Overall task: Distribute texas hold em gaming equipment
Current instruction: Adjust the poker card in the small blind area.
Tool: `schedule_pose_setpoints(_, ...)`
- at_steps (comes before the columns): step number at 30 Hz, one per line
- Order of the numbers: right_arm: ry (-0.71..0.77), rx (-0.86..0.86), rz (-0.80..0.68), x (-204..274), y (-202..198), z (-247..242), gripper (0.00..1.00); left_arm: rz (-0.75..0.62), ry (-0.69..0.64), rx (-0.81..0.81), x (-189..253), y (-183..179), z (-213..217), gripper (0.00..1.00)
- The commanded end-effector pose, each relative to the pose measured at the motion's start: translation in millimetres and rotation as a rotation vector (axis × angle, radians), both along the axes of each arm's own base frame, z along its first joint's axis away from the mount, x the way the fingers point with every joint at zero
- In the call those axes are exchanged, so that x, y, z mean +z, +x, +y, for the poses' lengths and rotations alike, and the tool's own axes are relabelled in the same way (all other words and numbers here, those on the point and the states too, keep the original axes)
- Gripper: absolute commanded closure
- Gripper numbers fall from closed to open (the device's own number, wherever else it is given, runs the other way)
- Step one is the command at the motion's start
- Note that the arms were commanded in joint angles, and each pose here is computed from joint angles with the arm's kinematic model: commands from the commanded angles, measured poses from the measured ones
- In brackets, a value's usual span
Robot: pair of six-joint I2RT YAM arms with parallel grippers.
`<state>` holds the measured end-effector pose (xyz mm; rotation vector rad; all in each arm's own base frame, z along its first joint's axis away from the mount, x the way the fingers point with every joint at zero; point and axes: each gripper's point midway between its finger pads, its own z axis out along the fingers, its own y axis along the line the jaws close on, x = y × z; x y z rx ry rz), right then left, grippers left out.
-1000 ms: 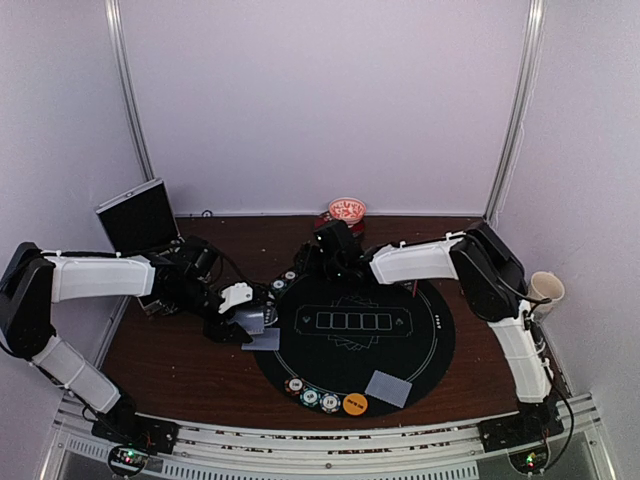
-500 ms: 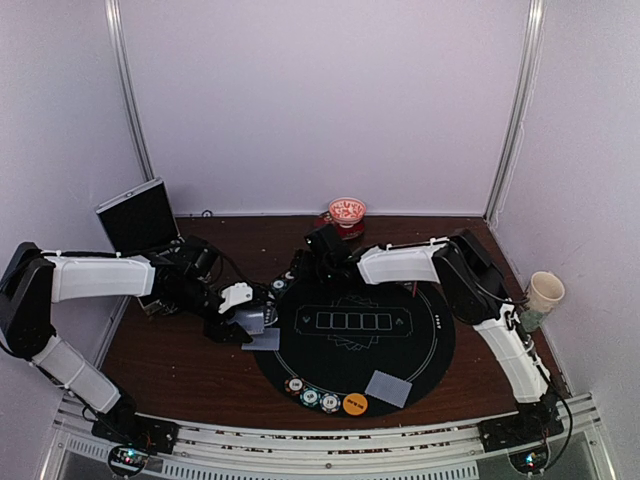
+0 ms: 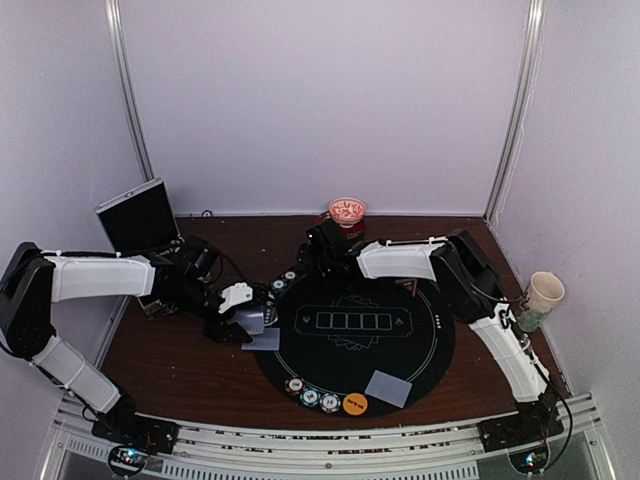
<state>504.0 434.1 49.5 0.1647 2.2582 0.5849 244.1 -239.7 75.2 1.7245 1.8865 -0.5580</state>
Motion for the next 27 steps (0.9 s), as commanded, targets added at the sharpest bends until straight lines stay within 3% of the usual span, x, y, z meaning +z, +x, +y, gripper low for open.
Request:
schedule_pose_setpoints(1,-0.041,0.002,0.020,-19.4,4.9,-8.1,0.21,-0.028,-0.034,-0.020,9.6,0.8,-5.1,0.42)
schedule_pose_setpoints(7,0.025,0.081,-0.007,5.7,0.0,8.1,0.18,-0.028,-0.033,-0.019,9.3,1.1,-5.1,0.42)
schedule_pose_setpoints(12,0.162,0.174,-0.070,62.3,-27.0,11.3,0.17,-0.029,-0.036,-0.023,10.1,0.5,-5.6,0.42)
schedule_pose_setpoints(17,0.332,0.332,-0.042,94.0,-82.7,16.2,0.16,-0.029,-0.035,-0.022,9.7,0.9,-5.3,0.42)
schedule_pose_setpoints(27,0.538,0.637,0.057,83.4,-207.6,60.8,0.15,-0.036,-0.037,-0.020,12.1,0.2,-4.6,0.42)
